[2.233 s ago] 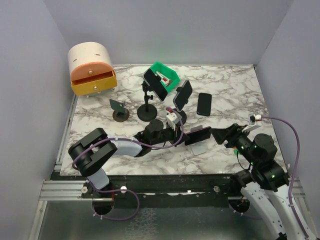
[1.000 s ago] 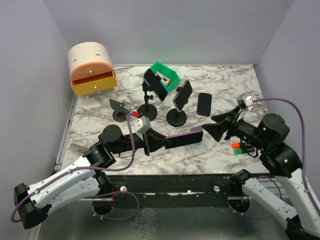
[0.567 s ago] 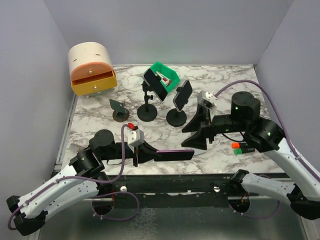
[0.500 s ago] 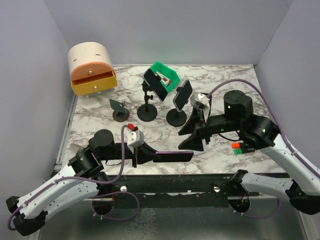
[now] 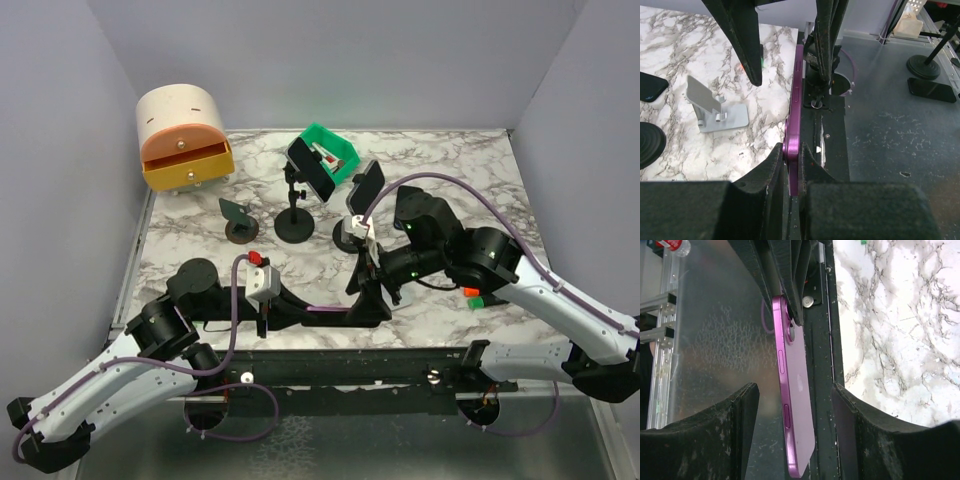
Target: Remove the phone from the phone stand
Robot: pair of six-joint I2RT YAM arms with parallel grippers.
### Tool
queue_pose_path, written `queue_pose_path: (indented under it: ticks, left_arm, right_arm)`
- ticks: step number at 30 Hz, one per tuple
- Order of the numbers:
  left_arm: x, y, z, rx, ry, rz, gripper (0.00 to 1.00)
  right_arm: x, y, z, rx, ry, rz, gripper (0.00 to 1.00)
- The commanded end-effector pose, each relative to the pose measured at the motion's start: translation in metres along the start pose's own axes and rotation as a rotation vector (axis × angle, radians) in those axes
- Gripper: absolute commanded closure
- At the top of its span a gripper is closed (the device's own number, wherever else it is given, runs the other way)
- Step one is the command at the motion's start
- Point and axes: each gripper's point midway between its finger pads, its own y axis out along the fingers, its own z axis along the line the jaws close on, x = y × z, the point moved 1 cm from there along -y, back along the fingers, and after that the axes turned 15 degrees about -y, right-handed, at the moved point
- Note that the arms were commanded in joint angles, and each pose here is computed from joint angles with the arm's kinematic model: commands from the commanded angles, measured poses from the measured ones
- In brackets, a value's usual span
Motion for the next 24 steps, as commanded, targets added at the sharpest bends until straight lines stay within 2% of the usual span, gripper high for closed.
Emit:
queue_pose_path:
  ticks: [1,18,20,24]
  left_arm:
    - [0.025,-0.004,-0.017,-0.053,0.065,-0.054,1.00]
    - [0.032,-0.002,-0.016,-0.045,0.051,-0.064,1.00]
    - [0.033,-0.001,-0.016,-0.047,0.048,-0.064,1.00]
    - [0.034,0.001,-0.017,-0.051,0.026,-0.061,1.00]
  right_arm:
    - [-0.011,-0.002,0.001,-0.027,-0.011,0.045,0.36]
    - [-0.021,0.008,0.004,-0.025,-0.027,0.088,0.52]
    - [-0.023,0.008,0.001,-0.047,-0.030,0.096,0.49]
    - [-0.026,0.005,-0.010,-0.120,-0.044,0.110,0.36]
